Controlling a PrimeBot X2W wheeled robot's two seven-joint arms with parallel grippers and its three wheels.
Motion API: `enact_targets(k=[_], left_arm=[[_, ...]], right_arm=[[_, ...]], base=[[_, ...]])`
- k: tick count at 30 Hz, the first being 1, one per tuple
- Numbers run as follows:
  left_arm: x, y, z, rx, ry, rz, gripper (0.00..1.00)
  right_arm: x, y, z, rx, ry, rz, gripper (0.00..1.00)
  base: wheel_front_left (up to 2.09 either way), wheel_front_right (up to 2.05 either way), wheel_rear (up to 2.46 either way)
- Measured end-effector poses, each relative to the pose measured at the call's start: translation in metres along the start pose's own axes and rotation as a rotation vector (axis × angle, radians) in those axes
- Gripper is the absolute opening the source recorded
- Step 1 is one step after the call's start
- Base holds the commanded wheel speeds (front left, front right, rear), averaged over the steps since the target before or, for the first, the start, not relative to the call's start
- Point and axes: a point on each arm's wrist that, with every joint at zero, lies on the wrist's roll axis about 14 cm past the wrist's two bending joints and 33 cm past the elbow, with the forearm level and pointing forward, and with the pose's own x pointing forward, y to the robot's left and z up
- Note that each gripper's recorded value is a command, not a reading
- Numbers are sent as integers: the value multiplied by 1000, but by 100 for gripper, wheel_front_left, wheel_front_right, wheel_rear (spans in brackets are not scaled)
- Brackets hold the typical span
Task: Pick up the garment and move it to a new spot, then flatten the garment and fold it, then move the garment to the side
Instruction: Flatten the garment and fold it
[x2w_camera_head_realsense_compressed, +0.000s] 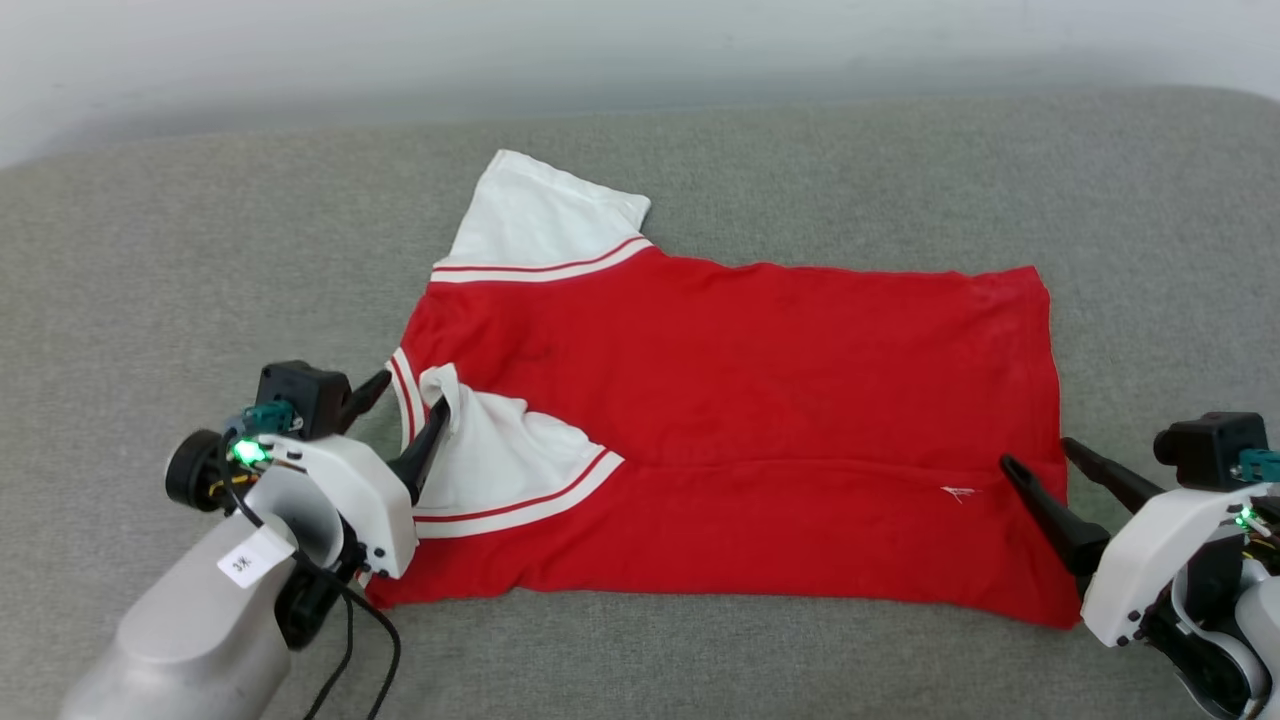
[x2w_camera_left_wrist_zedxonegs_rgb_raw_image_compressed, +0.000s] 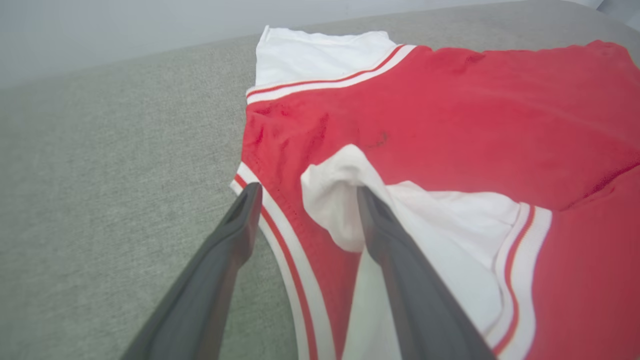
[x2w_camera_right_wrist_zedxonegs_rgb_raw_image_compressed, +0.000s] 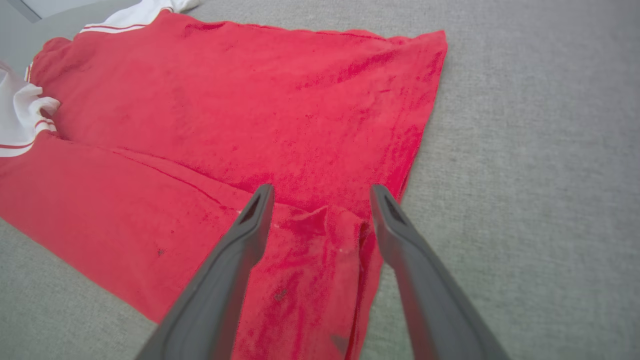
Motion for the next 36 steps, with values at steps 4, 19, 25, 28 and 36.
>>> enact_targets(k=[4, 19, 25, 28, 36], left_arm=[[-8, 5, 27, 48, -40, 8, 100], [-37, 2, 52, 83, 235, -52, 100], [-46, -8, 26, 44, 459, -100, 100], [-50, -13, 10, 44, 560, -120, 100], [-64, -16, -42, 41, 765, -138, 100]], right_arm=[[-5, 4, 14, -15, -61, 8, 100], [-21, 25, 42, -71, -144, 41, 100], [-23, 28, 44, -74, -147, 40, 100], [-24, 29, 41, -65, -142, 38, 100], [-24, 25, 35, -41, -131, 21, 100]], base=[[0, 0, 0], [0, 0, 0], [0, 0, 0], [0, 0, 0], [0, 0, 0]])
